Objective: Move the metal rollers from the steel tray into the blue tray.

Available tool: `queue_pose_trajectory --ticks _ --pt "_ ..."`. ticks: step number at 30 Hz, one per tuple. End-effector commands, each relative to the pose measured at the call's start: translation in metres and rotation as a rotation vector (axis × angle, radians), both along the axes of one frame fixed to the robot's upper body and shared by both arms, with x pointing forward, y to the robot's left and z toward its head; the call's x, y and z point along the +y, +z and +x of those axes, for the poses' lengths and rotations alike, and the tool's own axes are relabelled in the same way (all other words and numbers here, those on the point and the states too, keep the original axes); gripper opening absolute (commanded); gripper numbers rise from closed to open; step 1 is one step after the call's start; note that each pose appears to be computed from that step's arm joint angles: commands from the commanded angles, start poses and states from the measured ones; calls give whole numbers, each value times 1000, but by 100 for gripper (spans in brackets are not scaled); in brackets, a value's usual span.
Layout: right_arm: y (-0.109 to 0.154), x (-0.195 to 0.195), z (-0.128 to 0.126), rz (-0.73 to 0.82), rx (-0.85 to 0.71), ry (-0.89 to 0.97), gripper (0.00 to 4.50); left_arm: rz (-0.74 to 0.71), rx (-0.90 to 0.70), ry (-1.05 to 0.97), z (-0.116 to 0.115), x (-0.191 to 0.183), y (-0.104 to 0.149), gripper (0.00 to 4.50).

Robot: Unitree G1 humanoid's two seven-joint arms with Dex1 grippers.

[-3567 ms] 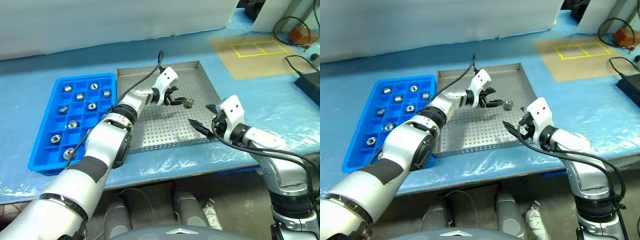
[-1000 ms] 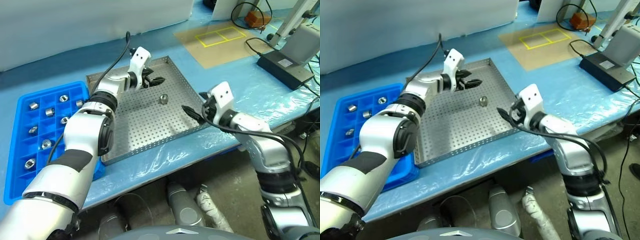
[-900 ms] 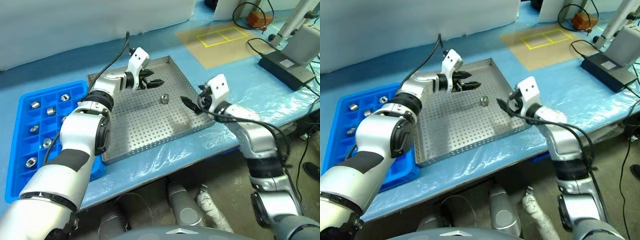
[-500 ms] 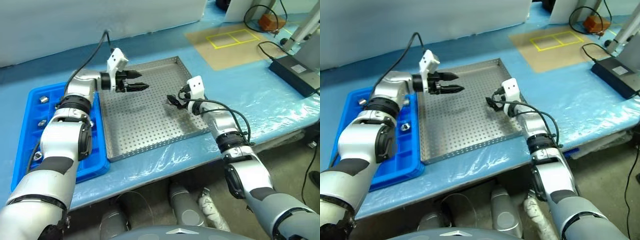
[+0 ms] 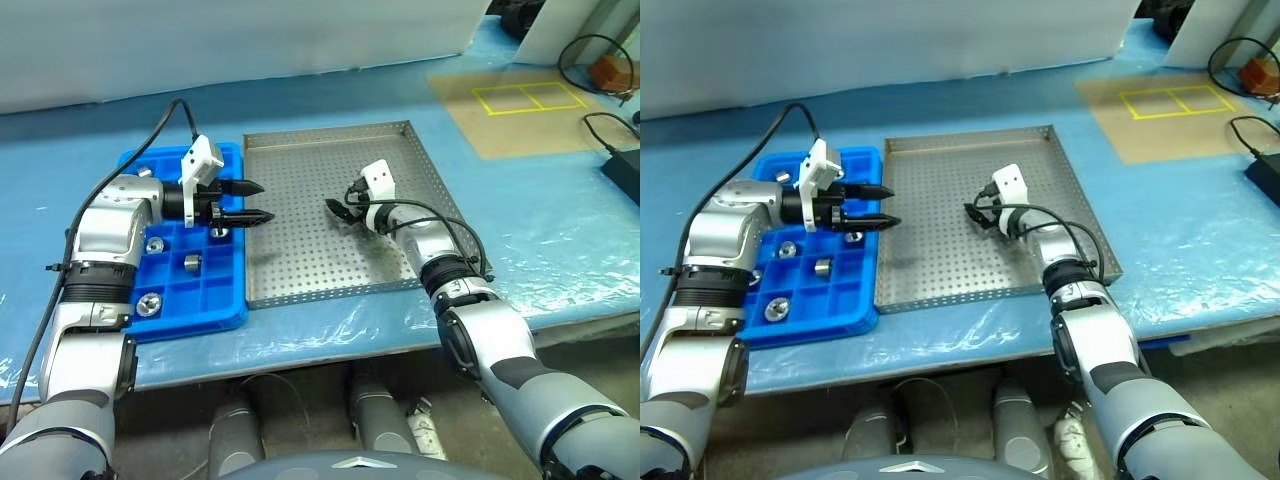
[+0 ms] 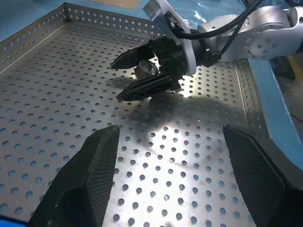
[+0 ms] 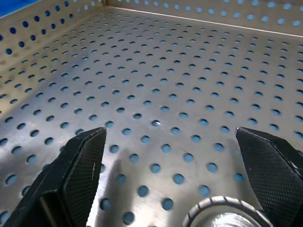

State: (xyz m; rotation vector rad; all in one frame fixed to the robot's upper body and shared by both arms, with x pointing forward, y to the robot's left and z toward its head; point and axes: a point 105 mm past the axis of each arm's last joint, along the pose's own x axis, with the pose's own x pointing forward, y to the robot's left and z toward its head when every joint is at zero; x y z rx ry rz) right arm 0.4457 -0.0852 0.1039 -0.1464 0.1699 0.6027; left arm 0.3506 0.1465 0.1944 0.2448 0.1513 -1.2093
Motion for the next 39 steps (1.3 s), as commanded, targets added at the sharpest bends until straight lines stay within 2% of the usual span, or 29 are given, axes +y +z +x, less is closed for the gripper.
queue_pose_trajectory --ticks 1,10,13,18,20,28,32,39 --pt "11 -6 2 5 -49 -3 450 -9 -46 11 -3 -1 14 368" --pt "-10 -29 -10 -26 -29 -15 450 -11 -56 50 0 2 15 368" --pt "-11 -30 -13 -23 -29 -15 385 -11 -63 49 -1 2 17 371" --pt "-9 -23 -14 -15 -44 3 219 -12 -86 73 -1 9 24 371" --pt "-7 -18 -14 -18 -51 7 172 -12 -94 78 -4 11 26 371" --pt "13 15 -12 -10 -98 97 172 11 -121 148 -18 26 30 371" --pt "41 45 -19 32 -158 239 172 5 -137 203 -28 36 36 371" --pt "79 93 -53 50 -216 577 172 -2 -141 343 -53 55 32 371"
